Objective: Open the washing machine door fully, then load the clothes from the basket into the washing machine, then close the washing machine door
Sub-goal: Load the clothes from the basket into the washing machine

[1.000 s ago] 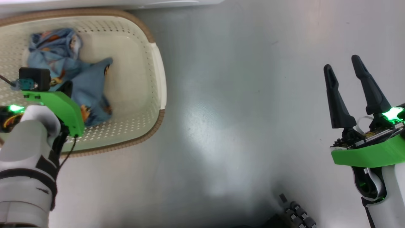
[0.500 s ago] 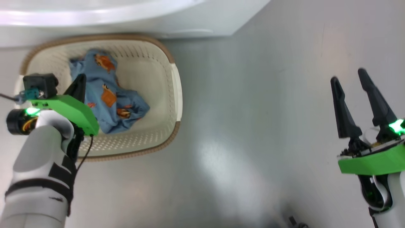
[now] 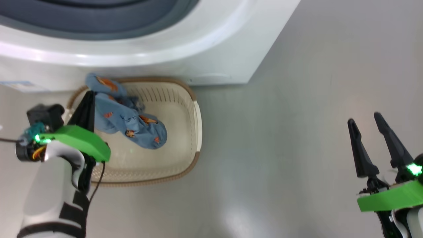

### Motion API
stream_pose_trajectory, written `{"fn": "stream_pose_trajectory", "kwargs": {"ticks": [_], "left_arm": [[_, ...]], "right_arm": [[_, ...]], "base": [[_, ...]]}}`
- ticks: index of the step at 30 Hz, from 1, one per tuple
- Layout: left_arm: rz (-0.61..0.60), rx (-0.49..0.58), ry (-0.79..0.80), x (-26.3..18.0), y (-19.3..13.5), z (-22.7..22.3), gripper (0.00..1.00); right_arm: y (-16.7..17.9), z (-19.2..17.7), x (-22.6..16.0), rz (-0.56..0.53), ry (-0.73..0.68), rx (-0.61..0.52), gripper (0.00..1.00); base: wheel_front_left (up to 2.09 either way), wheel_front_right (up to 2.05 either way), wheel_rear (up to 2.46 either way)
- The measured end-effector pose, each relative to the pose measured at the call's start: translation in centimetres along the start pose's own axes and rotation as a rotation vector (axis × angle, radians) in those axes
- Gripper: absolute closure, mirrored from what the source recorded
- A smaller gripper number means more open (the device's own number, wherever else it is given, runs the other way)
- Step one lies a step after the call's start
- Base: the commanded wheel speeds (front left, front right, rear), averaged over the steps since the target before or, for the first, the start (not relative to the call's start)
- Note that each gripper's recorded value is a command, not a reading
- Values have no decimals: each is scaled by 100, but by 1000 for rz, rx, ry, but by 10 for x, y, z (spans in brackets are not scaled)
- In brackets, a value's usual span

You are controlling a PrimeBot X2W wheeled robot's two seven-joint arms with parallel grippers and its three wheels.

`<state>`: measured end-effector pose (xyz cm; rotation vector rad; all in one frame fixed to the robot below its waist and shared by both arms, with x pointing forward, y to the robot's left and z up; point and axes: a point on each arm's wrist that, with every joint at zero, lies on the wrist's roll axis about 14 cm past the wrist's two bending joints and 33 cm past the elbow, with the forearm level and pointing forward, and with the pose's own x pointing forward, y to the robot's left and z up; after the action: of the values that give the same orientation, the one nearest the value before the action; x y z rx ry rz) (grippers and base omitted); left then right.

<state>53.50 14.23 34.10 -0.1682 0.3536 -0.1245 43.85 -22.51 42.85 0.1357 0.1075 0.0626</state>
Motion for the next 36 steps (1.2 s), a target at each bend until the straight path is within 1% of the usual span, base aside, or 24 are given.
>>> {"fn": "stream_pose_trajectory", "kwargs": {"ticks": [6, 15, 20, 27, 31, 36], "left_arm": [[-2, 5, -96, -32, -5, 31, 100], [14, 18, -233, -82, -4, 70, 100], [35, 11, -276, -112, -1, 75, 100], [69, 1, -322, -149, 5, 78, 100], [72, 1, -331, -160, 5, 77, 100], [66, -7, -344, -160, 2, 81, 100]], "right_arm": [[-3, 19, -22, -24, -36, -1, 0], [-1, 35, -55, -44, -71, 13, 0], [-6, 44, -71, -63, -95, -3, 0], [-8, 49, -90, -85, -112, 5, 0], [-12, 52, -96, -104, -123, 8, 0], [-13, 52, -98, -112, -126, 14, 0]], "base": [[0, 0, 0], [0, 0, 0], [0, 0, 0], [0, 0, 0], [0, 0, 0], [0, 0, 0]]}}
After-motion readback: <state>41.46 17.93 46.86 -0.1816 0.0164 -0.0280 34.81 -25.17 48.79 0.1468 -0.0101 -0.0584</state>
